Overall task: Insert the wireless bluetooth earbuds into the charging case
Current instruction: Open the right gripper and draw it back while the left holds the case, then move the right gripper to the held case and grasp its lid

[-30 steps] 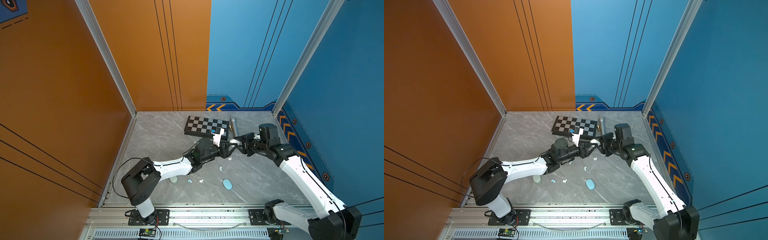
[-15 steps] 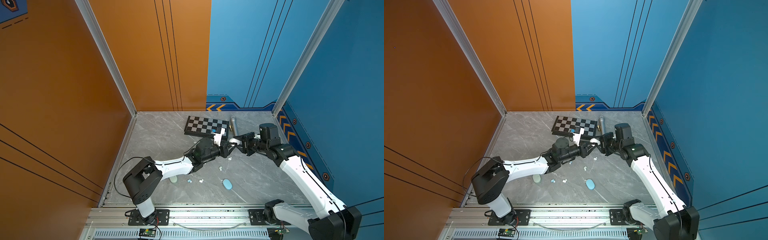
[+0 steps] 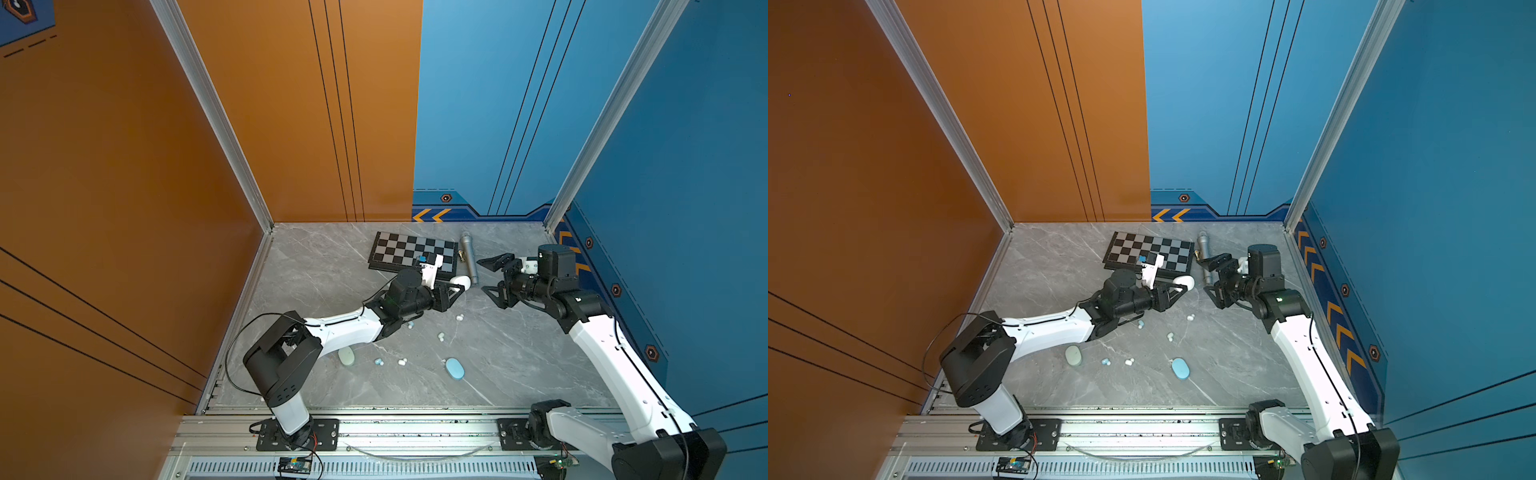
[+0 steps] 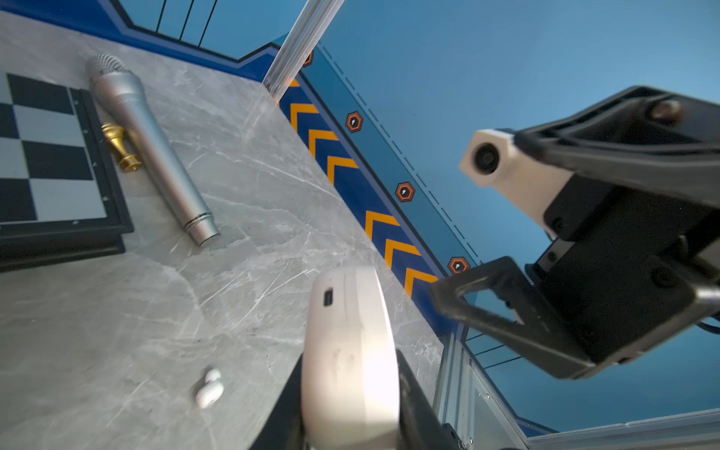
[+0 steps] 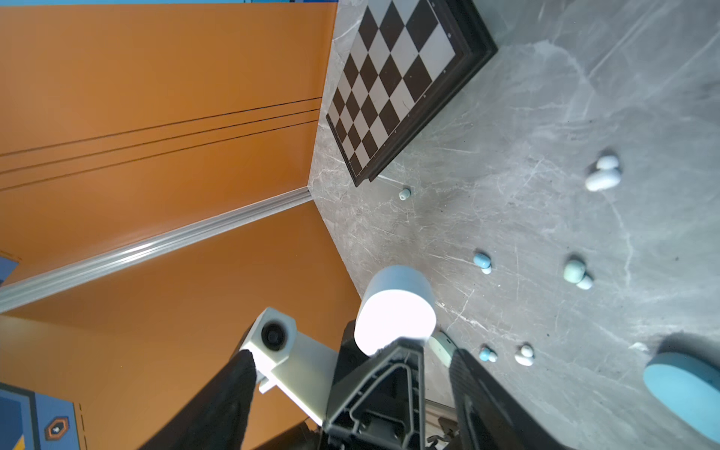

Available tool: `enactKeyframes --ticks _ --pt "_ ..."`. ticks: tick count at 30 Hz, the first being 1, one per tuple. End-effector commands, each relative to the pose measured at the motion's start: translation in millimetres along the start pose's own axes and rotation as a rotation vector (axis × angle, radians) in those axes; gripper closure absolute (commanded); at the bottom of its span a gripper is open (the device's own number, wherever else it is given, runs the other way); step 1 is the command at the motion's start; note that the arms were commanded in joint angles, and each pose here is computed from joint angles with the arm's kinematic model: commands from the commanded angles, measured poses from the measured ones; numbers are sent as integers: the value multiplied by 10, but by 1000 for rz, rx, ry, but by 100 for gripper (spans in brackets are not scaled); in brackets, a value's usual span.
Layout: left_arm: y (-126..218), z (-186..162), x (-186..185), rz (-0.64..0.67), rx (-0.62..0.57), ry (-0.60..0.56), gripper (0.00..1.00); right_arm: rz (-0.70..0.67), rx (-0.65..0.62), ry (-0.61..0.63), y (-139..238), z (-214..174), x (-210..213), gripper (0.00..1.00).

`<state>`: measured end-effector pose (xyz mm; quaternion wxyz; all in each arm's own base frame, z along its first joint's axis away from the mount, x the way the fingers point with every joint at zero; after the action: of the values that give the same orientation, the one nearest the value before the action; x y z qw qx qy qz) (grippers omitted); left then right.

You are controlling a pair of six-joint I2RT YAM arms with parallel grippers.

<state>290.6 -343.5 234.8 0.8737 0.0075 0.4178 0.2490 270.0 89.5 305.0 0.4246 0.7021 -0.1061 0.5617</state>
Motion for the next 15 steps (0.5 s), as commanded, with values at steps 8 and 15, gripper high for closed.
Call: enactKeyframes --ticks 8,15 --pt "471 48 82 77 438 229 100 -1 175 1344 58 -589 -211 24" --pt "858 -100 178 8 567 398 100 210 167 1619 122 -804 -152 27"
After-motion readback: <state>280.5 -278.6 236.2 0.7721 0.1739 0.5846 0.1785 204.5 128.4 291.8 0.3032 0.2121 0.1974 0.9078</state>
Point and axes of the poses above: each gripper's point midway between its finger pads, its own y axis back along the fingers, its own x axis along the line the jaws close on, z = x × y, the point moved 7 cm from there along y, back along the fingers, and after that the axes turned 3 degrees about y, right-handed, at the moved point
